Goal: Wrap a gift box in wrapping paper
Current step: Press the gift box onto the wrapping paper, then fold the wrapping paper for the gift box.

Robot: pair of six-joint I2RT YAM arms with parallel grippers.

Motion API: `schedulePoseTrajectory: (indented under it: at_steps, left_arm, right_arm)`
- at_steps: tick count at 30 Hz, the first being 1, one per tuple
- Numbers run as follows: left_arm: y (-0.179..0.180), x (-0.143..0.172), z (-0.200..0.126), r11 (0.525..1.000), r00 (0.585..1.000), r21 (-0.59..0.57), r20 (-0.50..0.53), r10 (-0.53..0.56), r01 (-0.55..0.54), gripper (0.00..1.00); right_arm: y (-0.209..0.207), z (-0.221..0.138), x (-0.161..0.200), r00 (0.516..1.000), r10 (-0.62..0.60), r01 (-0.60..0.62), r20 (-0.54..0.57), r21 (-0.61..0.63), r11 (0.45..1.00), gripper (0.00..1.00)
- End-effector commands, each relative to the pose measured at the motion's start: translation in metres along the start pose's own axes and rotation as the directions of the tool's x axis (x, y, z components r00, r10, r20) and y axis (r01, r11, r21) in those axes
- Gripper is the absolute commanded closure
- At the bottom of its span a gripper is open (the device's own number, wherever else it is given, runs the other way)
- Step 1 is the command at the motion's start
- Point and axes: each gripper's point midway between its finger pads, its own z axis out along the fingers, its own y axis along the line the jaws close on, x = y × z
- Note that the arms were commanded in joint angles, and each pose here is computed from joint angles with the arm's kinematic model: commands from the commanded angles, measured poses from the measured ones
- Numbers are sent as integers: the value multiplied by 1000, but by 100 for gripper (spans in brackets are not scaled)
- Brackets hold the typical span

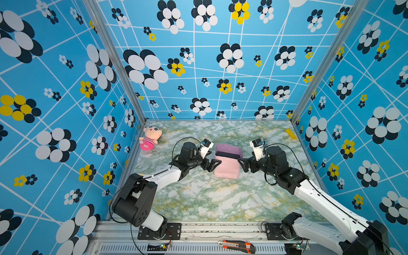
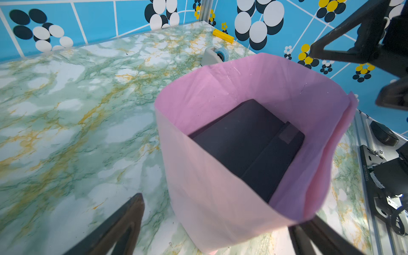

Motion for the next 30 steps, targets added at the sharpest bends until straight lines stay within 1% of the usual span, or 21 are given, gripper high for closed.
schedulePoseTrajectory:
  at_steps: [1,5,9,12,14,16,20,23,28,30]
  left_arm:
    - [-2,-25,8,1000,997,16,72,23,-24,1]
    - [-2,-29,14,999,997,47,79,4,-8,1]
    - [-3,-35,17,997,994,74,107,-25,17,1]
    - [-1,-34,21,996,994,76,100,-44,36,0]
    - [3,-29,22,997,994,62,91,-56,51,3]
    - [5,-22,25,996,995,57,75,-70,66,6]
    - [14,-10,27,994,993,14,51,-105,104,9]
    - [21,-4,26,993,992,-22,45,-119,120,14]
    - [26,1,25,990,991,-61,44,-128,131,26]
    - [27,5,26,989,991,-71,32,-128,130,27]
  right_arm:
    - [11,7,-6,998,-8,15,64,-121,993,1]
    - [14,20,-9,998,15,-4,60,-165,986,1]
    - [17,36,-12,999,26,-17,43,-201,979,1]
    - [14,45,-15,998,47,-39,35,-205,978,3]
    - [11,49,-17,997,68,-59,36,-199,978,4]
    - [6,54,-16,995,96,-89,29,-188,978,8]
    - [-5,65,-4,989,146,-148,-25,-151,977,14]
    - [-12,72,2,982,183,-187,-42,-125,974,17]
    - [-24,82,10,970,235,-239,-59,-62,969,26]
    - [-27,85,15,964,256,-260,-73,-46,964,29]
